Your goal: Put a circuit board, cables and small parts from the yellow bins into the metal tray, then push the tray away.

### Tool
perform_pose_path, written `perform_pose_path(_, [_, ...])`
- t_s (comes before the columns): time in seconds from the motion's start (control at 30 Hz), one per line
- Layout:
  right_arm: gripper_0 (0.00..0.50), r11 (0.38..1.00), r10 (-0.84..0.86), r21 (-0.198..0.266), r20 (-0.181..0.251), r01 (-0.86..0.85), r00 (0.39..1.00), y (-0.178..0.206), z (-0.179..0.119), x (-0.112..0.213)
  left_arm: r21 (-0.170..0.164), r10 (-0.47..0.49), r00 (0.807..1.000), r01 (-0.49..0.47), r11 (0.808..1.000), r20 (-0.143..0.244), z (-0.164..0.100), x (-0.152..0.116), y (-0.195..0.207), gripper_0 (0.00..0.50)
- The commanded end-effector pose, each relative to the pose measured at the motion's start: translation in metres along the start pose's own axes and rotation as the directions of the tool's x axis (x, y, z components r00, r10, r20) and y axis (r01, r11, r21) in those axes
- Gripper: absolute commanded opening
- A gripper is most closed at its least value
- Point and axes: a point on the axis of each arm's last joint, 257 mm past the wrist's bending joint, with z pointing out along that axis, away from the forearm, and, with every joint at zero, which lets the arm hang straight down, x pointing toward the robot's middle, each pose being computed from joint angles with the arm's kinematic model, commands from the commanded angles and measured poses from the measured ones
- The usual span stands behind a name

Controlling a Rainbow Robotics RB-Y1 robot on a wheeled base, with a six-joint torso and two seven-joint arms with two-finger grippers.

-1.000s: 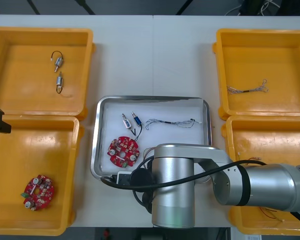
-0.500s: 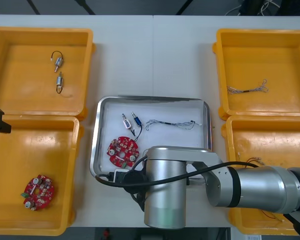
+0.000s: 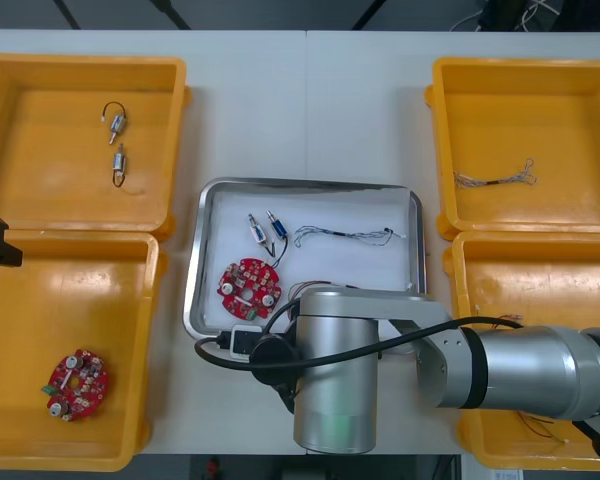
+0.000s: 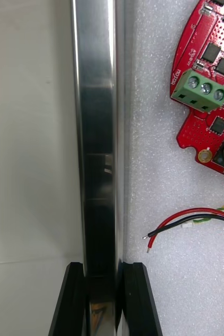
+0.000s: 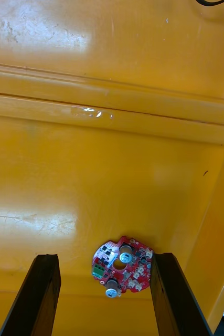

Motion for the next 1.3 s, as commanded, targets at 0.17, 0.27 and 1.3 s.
perform_pose_path(0.17, [0.0, 0.994, -0.068, 0.082, 0.019, 0.066, 0.998, -0.043, -0.015, -0.005, -0.041, 0.089, 0.996, -0.087, 0.995, 0.028, -0.014, -0.011, 0.014, 0.5])
perform_pose_path(0.27, [0.0, 0.991, -0.077, 0.109, 0.014, 0.075, 0.997, -0.057, -0.018, -0.008, -0.041, 0.089, 0.996, -0.087, 0.995, 0.028, -0.014, -0.011, 0.014, 0.5])
perform_pose_path(1.3, [0.0, 0.958, -0.064, 0.283, 0.041, 0.05, 0.997, -0.194, -0.005, -0.027, -0.041, 0.089, 0.996, -0.087, 0.995, 0.028, -0.014, -0.011, 0.014, 0.5])
